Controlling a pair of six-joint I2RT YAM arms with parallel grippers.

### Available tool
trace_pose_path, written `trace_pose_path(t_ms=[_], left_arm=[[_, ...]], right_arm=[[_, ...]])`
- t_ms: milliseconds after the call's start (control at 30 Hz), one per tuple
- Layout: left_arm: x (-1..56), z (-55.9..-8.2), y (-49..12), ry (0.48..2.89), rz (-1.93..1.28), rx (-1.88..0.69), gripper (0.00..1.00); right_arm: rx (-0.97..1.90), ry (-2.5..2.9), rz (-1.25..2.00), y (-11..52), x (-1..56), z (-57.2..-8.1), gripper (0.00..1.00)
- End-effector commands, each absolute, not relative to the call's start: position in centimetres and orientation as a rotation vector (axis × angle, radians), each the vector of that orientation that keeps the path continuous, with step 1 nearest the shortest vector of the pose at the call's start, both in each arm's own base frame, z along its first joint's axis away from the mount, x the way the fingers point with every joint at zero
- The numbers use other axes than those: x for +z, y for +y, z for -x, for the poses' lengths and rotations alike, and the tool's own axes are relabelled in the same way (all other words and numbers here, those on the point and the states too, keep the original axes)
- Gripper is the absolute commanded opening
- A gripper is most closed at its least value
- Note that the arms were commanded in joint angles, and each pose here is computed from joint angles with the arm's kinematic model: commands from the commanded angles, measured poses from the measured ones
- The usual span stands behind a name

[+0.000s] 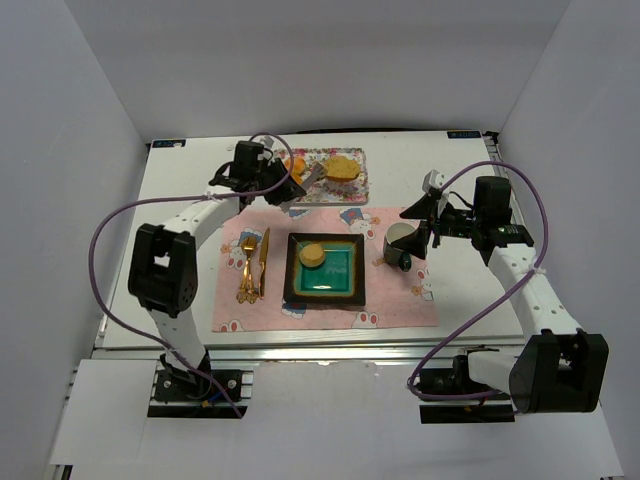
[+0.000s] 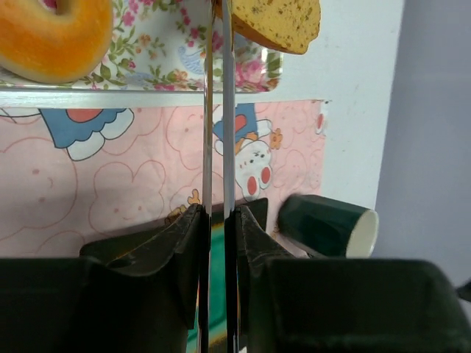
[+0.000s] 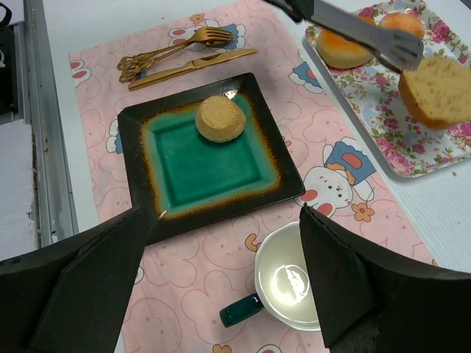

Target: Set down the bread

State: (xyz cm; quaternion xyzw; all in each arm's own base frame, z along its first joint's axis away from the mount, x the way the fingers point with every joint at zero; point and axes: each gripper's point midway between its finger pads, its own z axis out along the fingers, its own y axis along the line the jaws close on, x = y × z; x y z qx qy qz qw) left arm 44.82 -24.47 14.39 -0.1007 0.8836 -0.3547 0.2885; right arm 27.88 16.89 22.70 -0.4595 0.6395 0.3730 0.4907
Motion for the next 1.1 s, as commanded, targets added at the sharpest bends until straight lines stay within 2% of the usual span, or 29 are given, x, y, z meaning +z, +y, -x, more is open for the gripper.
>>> trace_pose_path(t_ms=[0,367,500,633,867,1067], left_arm=[[21.9,-43.3,-24.1,2.201,0.170,-1.014,0.00],[20.2,-29.1,-18.7,2.411,-0.039,-0.822,0.00],[18.9,-25.2,-18.6,2.467,-0.127,-0.819,0.00],[17.8,-23.5,-19.2,2.491,-0.223,-0.779,0.00],[17.4,-23.2,-20.3,2.485,-0.320,-0.721,0.02],[17.5,-23.6,-20.7,2.483,-0.357,-0.680,0.24]], right_arm=[[0.863,1.493,1.142,16.7,24.2,-27.9,0.88],[0.849,1.489,1.150,16.6,24.6,-28.1,0.88],[0.857,1.483,1.153,16.7,24.7,-28.3,0.88],[0.866,1.491,1.150,16.8,24.7,-28.5,0.88],[0.874,1.501,1.146,16.7,24.6,-28.2,0.88],[0.874,1.501,1.147,16.7,24.4,-28.0,0.88]])
